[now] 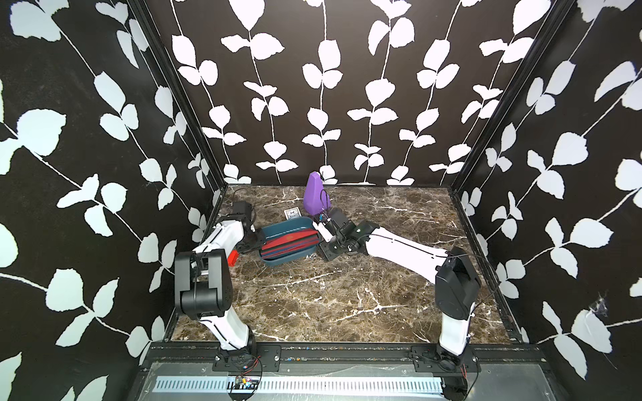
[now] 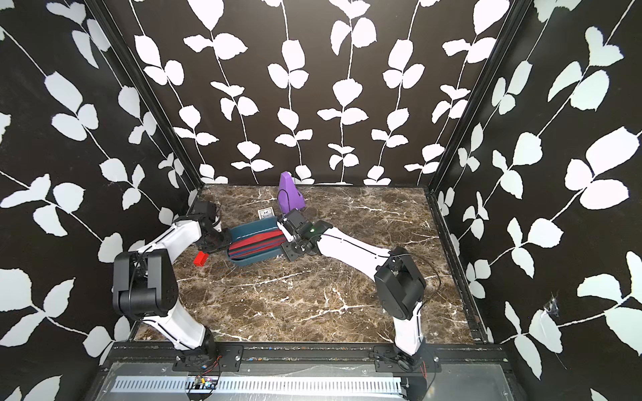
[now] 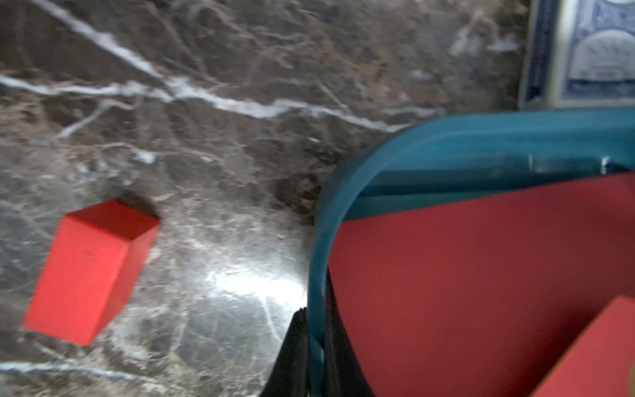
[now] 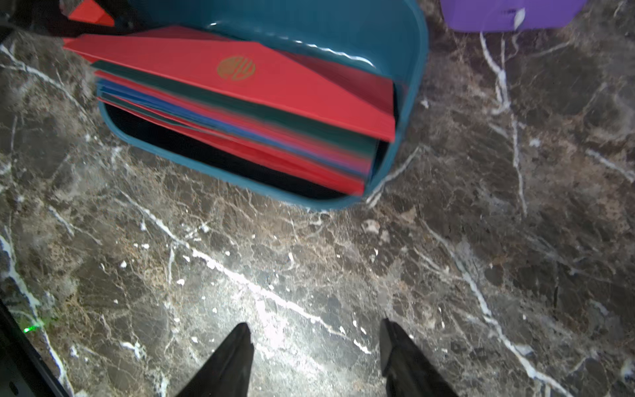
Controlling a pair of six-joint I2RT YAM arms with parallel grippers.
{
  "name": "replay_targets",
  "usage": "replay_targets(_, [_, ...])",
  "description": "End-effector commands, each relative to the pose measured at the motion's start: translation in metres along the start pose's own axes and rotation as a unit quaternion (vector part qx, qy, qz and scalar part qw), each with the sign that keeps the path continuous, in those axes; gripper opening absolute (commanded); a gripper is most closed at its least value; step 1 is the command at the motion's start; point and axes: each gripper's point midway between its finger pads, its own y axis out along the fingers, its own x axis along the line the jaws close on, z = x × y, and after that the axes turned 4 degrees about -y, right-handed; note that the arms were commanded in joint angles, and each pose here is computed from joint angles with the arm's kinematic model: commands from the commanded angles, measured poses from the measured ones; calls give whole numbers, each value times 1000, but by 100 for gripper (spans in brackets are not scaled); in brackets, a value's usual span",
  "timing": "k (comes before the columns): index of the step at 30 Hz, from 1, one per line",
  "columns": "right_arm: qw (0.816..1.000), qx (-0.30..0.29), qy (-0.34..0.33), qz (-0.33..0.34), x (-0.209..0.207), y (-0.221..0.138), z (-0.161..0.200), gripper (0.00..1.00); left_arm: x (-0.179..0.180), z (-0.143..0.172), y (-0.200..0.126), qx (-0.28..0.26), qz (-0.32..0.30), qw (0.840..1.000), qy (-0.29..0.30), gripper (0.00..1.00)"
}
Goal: Put the sealed envelopes into the storage box
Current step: Pick up the storage box at the center of the board, then place the storage box at the center of the board.
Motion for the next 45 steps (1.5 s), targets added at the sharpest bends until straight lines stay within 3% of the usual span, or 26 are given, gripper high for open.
replay_targets(1, [1000,-24,5,10,-6,-23,-6,61,-31,24,-15,4,42,999,24,11])
replay_targets(7, [999,-15,22,38,-23,-42,6,61,-66,56,-27,12,66,997,45,9])
replay_targets(13, [1000,-7,21,9,-16,-55,34,61,-96,78,-33,20,77,995,56,13])
replay_targets(18, [999,17,27,10,-19,-56,70,60,-109,92,-27,34,66,994,81,23])
replay_targets(21, [999,17,33,22,-25,-60,77,60,-100,87,-31,28,34,994,99,38])
replay_targets(23, [999,17,40,30,-30,-63,80,60,-97,78,-43,15,16,993,119,45])
replay_targets(26, [997,15,61,44,-44,-69,81,60,-101,64,-68,-4,9,990,144,46])
replay_targets(30, [995,15,83,55,-63,-74,84,60,-124,67,-100,-19,37,981,191,41])
replay_targets(36, [991,21,112,66,-90,-79,91,59,-174,133,-112,42,99,949,295,21])
replay_targets(42, [988,16,134,75,-110,-89,94,58,-202,166,-105,81,167,936,300,11])
replay_targets(45, [988,13,135,75,-112,-92,93,58,-197,168,-93,88,151,937,302,11])
